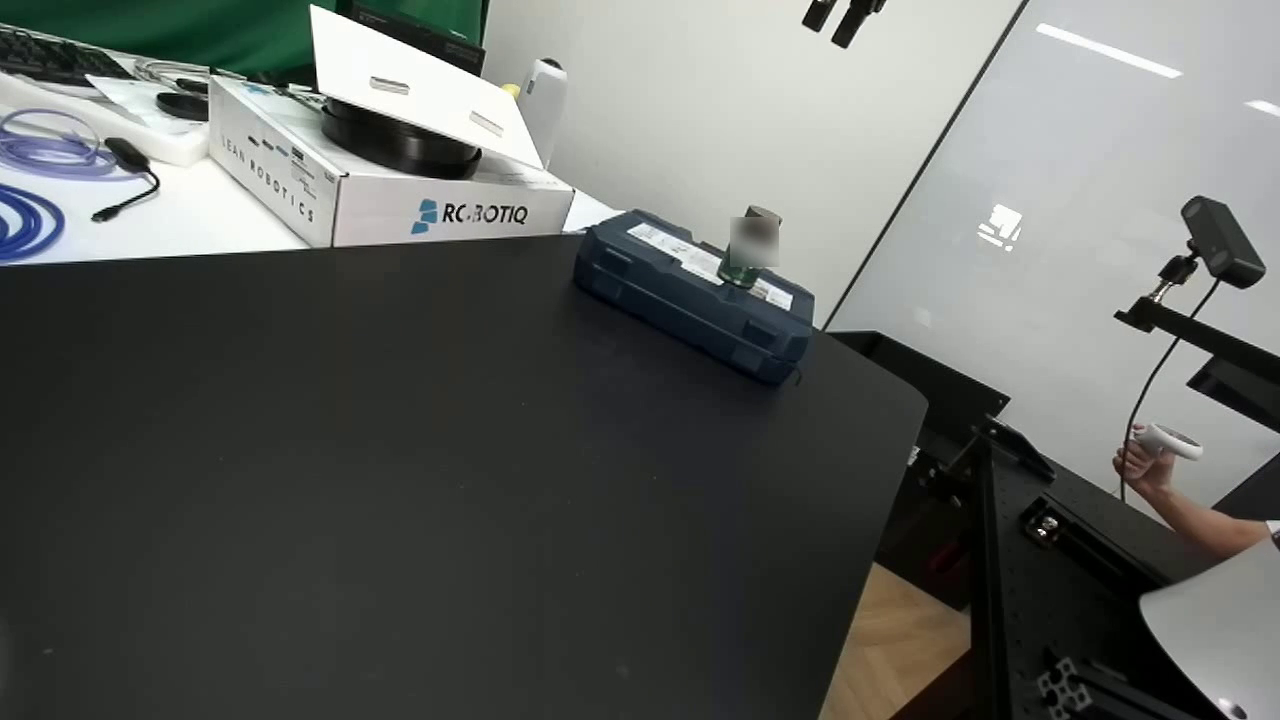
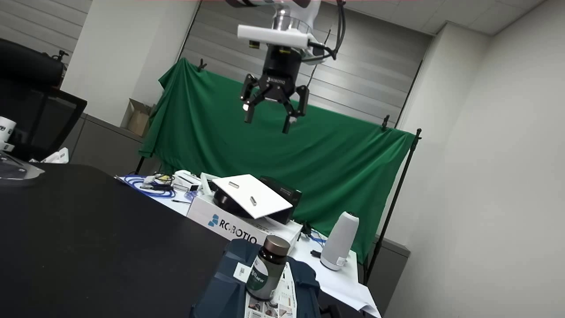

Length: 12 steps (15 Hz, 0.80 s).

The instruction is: Remove the bottle from the box and put it on the table

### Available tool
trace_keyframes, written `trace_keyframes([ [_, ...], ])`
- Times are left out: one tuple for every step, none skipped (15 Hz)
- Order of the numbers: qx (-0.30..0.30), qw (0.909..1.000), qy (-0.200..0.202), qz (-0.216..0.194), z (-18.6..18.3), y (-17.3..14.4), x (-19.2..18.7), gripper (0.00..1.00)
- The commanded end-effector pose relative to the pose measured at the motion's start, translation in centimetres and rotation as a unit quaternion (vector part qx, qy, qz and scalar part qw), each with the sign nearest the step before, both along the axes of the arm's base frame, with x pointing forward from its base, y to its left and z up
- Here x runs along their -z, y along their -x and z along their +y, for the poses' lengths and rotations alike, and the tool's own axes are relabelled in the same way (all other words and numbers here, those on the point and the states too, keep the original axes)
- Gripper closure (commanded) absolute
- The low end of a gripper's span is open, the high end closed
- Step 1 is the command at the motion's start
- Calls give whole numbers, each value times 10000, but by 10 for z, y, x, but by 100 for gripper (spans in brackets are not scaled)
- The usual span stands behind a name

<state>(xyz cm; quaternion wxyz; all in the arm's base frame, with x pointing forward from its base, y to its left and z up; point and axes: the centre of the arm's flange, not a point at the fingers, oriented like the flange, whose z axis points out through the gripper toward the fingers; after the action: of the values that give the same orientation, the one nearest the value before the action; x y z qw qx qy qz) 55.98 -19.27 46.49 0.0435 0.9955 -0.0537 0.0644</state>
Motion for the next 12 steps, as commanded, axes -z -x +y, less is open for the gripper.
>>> trace_keyframes([
  [795,9966,-84,-190,-45,-47,15,0],
  [1060,9939,-207,-201,-55,-53,23,0],
  [1299,9909,-279,-211,-64,-59,33,0],
  [1529,9874,-351,-209,-71,-62,41,0],
  [1758,9833,-412,-222,-76,-66,50,0],
  [1987,9787,-464,-214,-79,-68,58,0],
  [2219,9736,-489,-196,-82,-69,67,0],
  [2448,9682,-469,-215,-85,-71,75,0],
  [2672,9624,-460,-164,-88,-72,81,0],
  [2895,9562,-423,-92,-90,-73,89,0],
  [3115,9494,-389,-36,-93,-72,96,0],
  [3334,9421,-365,14,-96,-71,103,0],
])
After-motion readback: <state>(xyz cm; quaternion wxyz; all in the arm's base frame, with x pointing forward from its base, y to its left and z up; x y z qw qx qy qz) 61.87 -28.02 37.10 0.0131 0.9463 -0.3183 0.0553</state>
